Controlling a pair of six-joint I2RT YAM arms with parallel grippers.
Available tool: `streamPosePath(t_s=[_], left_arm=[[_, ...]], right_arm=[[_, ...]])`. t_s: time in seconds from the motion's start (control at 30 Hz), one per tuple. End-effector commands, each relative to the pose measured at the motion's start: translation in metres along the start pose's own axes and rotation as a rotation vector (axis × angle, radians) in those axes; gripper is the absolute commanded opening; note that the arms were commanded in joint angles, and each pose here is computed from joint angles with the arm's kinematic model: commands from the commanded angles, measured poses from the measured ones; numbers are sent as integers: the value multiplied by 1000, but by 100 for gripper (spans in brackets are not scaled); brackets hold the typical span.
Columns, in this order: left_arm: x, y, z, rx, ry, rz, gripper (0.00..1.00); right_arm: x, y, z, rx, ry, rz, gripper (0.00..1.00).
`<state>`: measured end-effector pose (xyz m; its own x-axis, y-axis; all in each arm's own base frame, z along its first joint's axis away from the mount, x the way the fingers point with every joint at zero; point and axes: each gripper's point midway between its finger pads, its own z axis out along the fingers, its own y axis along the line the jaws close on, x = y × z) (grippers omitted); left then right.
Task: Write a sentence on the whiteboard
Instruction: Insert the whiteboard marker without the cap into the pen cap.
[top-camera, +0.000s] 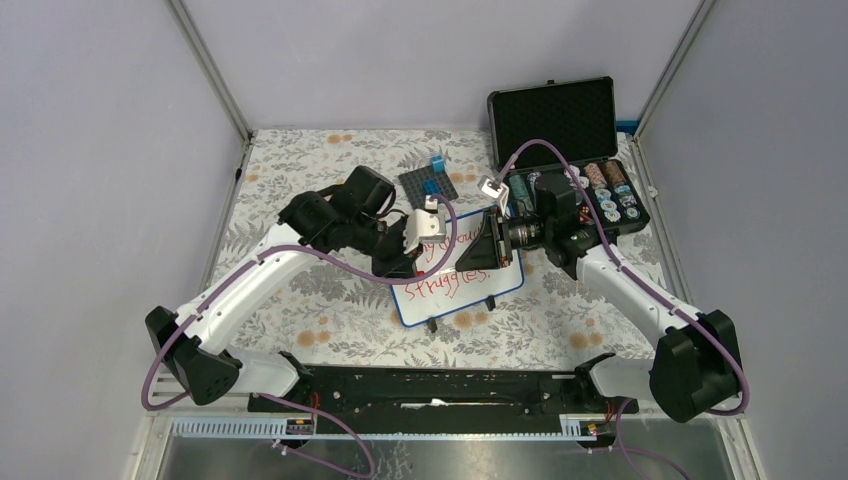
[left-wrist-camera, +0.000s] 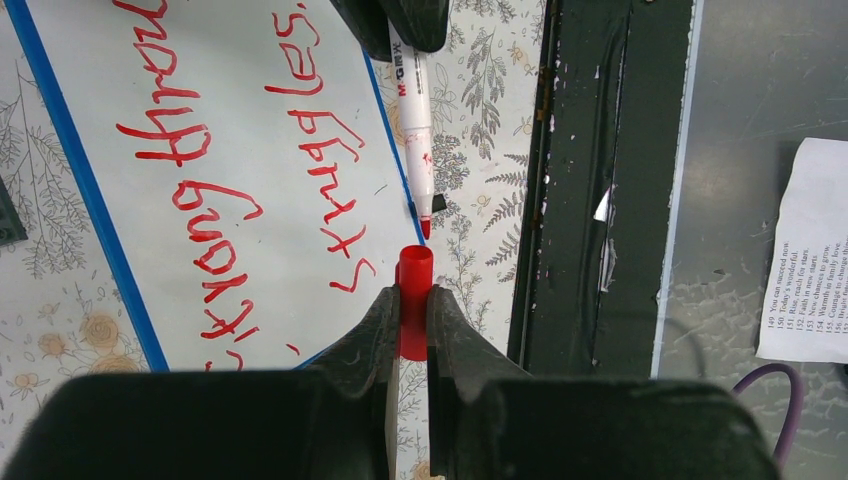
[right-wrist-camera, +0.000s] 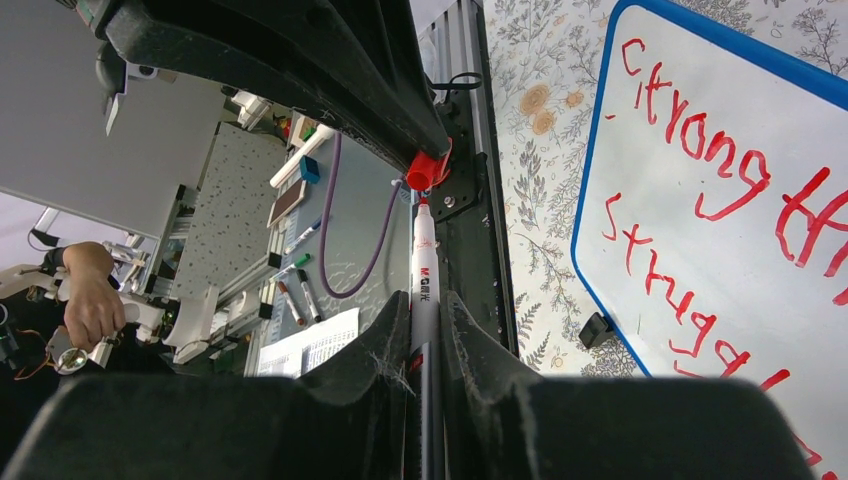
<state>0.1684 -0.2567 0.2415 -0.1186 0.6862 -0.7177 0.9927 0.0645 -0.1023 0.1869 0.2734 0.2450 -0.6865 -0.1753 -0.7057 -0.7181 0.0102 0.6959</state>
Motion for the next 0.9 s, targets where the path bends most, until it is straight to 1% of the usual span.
streamPosePath(t_s=[0.0,0.63,0.87], left_arm=[[-19,-4,-8,2,-69,53,0],[-3,-8,0,10,-15,60,0],[4,-3,1,-21,15,45,0]], right_arm=[[-10,7,2,-14,-2,-50,0],[-11,9,3,-23,-2,-49,0],[-7,12,2,-35,2,-51,0]])
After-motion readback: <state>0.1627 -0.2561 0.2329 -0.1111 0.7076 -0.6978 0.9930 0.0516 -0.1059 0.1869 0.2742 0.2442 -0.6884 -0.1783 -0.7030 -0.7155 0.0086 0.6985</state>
